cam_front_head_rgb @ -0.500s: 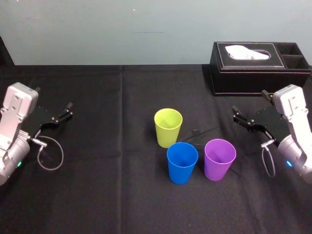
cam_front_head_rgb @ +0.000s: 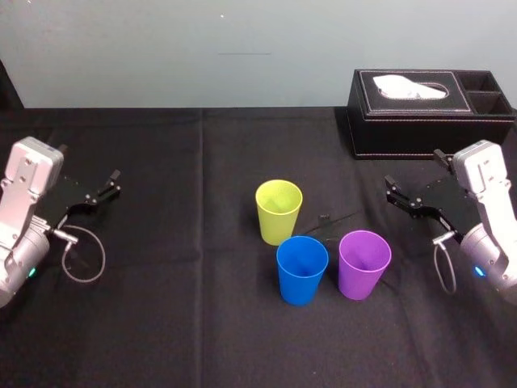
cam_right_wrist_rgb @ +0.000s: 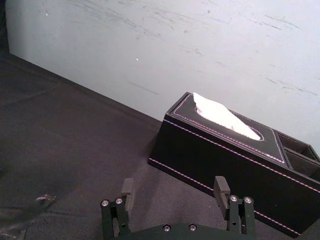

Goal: Stack the three plastic cups sequentially using one hand.

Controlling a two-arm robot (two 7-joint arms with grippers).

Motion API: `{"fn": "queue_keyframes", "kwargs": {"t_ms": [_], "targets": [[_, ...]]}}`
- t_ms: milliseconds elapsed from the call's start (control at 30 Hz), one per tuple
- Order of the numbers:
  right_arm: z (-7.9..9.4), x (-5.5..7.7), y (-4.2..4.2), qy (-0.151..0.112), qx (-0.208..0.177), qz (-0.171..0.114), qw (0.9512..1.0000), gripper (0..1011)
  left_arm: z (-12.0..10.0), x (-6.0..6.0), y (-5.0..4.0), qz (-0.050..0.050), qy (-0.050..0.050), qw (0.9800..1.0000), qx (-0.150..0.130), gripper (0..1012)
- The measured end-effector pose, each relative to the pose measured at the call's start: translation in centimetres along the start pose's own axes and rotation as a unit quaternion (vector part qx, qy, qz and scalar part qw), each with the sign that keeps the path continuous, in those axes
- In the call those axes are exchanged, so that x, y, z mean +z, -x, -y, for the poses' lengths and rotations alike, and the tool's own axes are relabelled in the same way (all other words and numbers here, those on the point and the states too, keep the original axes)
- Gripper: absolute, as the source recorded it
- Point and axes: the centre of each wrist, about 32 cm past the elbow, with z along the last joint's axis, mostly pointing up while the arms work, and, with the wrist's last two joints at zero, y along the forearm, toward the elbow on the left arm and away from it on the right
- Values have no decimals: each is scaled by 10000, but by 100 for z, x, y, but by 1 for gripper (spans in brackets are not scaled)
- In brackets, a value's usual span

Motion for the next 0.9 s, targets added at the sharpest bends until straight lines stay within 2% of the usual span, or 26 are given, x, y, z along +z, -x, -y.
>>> {"fn": "queue_keyframes", "kwargs": {"t_ms": [900], "targets": [[0, 0, 0, 0, 0, 0, 10000, 1003, 0, 0, 0, 0, 0, 10000, 0, 1012]]}}
